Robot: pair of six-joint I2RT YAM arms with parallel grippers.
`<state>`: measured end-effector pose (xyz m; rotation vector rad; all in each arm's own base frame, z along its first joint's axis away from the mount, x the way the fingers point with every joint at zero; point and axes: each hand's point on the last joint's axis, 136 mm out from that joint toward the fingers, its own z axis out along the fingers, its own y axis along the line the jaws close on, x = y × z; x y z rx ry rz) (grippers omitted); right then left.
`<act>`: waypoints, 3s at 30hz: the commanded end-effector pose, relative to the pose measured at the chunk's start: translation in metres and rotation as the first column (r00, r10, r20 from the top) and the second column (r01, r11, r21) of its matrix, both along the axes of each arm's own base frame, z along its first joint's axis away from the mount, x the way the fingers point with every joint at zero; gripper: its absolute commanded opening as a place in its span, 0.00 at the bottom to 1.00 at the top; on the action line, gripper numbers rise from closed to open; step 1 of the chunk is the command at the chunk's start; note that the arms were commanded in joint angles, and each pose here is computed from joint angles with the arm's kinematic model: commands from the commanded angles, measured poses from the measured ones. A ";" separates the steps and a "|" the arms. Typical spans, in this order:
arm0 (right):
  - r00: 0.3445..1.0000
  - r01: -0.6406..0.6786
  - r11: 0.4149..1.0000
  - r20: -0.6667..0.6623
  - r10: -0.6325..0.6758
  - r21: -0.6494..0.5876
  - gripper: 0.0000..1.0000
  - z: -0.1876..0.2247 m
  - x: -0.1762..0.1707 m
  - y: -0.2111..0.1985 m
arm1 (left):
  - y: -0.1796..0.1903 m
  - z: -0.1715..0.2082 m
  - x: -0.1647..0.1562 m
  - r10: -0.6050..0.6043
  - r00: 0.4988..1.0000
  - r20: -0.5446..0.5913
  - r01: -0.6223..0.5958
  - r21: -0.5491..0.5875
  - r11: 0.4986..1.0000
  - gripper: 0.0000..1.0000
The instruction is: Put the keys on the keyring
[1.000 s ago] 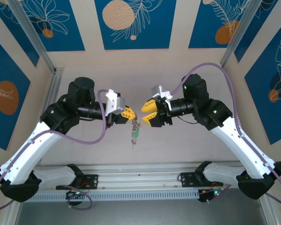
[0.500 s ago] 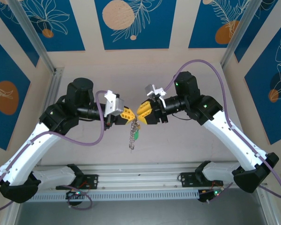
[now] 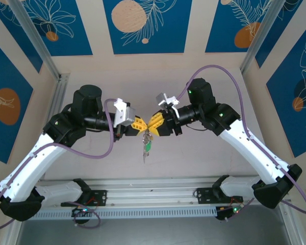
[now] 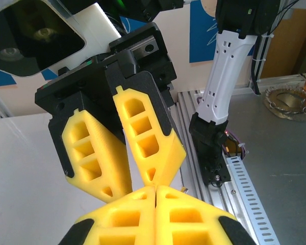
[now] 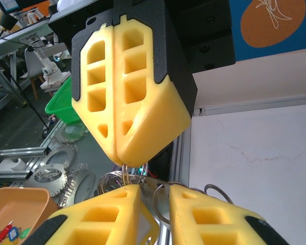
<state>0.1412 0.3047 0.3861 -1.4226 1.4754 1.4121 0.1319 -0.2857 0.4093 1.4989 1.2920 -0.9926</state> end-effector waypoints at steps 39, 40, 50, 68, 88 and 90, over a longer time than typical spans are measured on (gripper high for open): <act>0.995 -0.091 0.995 -0.030 0.092 0.033 0.23 0.001 -0.018 0.000 | 0.001 0.012 -0.008 -0.030 0.999 0.024 0.031 -0.043 0.999 0.00; 0.995 -0.090 0.995 -0.030 0.091 0.034 0.23 0.001 -0.018 0.000 | 0.001 0.013 -0.008 -0.030 0.999 0.026 0.031 -0.044 0.999 0.00; 0.996 -0.080 0.997 -0.033 0.080 0.020 0.23 -0.004 -0.015 0.002 | 0.002 0.014 -0.009 -0.032 0.999 0.027 0.033 -0.049 0.998 0.00; 0.997 -0.055 0.998 -0.057 0.056 0.020 0.23 -0.010 -0.008 0.001 | 0.002 0.016 -0.009 -0.034 0.999 0.031 0.035 -0.052 0.998 0.00; 0.994 -0.090 0.993 -0.053 0.094 0.070 0.25 -0.001 -0.017 -0.006 | 0.001 0.016 -0.007 -0.029 0.999 0.029 0.031 -0.051 0.998 0.00; 0.994 -0.091 0.994 -0.060 0.095 0.066 0.25 -0.002 -0.016 -0.004 | 0.001 0.016 -0.007 -0.030 0.999 0.028 0.032 -0.052 0.998 0.00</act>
